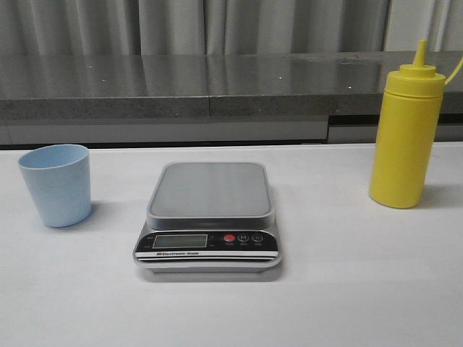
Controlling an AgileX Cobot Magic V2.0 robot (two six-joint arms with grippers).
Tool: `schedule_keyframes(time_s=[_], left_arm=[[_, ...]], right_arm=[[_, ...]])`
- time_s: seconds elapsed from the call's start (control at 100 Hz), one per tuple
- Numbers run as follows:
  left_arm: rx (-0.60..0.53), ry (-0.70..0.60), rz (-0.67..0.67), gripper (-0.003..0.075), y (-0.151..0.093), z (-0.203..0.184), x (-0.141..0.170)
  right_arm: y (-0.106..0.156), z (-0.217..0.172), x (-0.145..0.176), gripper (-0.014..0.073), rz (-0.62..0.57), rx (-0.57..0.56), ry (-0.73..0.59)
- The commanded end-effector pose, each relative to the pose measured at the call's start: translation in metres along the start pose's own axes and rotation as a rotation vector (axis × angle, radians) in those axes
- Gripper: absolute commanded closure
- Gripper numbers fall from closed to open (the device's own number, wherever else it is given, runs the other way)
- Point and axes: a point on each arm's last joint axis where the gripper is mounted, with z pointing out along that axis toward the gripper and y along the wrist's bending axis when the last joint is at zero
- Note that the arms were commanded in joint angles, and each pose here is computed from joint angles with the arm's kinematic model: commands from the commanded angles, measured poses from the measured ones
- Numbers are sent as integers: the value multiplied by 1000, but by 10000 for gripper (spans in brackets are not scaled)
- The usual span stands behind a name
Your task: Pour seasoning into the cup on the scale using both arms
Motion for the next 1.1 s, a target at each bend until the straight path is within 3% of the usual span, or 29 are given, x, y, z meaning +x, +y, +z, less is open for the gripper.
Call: schedule_keyframes(time_s=[0.0, 0.14, 0.22, 0.6, 1.09], left_arm=[[11, -27, -1, 568, -3, 12, -26], [10, 29, -6, 329, -5, 39, -45], [7, 72, -5, 267, -6, 55, -53], [71, 425, 56, 261, -35, 138, -81], [112, 611, 37, 261, -49, 222, -71]], right_arm=[[2, -3, -15, 662, -10, -10, -120], [2, -3, -15, 662, -10, -10, -120], [2, -3, -15, 662, -10, -10, -120], [2, -3, -15, 662, -10, -10, -120], [2, -3, -15, 662, -10, -10, -120]])
